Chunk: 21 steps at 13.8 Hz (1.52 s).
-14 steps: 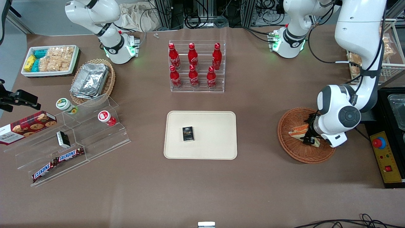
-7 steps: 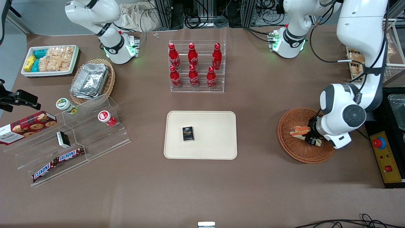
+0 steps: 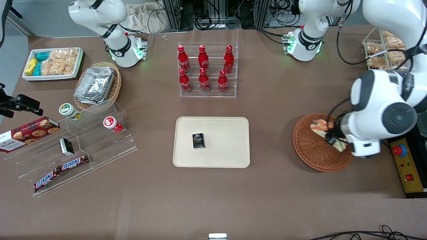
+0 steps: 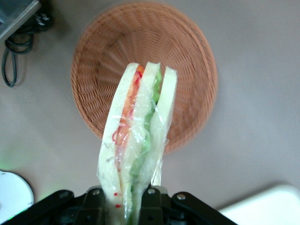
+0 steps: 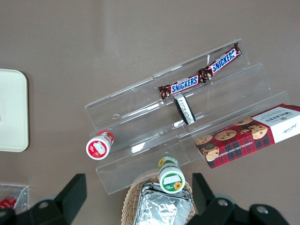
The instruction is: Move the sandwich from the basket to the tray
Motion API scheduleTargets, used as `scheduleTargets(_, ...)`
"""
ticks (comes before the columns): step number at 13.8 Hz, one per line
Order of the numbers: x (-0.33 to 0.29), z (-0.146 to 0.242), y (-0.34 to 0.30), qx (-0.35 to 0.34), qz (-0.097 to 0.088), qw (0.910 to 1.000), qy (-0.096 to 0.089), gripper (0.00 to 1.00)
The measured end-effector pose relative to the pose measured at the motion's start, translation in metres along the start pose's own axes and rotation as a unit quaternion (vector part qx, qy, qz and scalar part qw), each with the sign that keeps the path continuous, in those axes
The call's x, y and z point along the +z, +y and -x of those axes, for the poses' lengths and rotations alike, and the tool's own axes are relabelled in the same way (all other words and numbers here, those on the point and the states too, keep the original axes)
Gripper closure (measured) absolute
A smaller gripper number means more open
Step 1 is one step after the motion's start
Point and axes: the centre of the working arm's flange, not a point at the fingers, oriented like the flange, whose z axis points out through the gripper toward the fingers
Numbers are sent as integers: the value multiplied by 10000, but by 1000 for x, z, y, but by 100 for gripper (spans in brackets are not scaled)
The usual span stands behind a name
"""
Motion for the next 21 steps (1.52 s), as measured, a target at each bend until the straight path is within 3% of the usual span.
scheduleTargets(2,-9,54,28,1192,5,9929,-25,81)
scheduleTargets(5,10,138,74,2643,-53,9644,-115,81)
scheduleTargets(7,40,178,109,3110,148,9501,-208,81)
scheduleTargets(10,105,215,156,3468,419,9363,-370,81)
scheduleTargets(14,180,227,195,3674,513,9285,-132,81)
scheduleTargets(16,193,225,209,3558,507,9332,19,81)
scheduleTargets(17,191,224,213,3489,536,9356,55,75)
scheduleTargets(21,168,215,214,3433,499,9373,331,37)
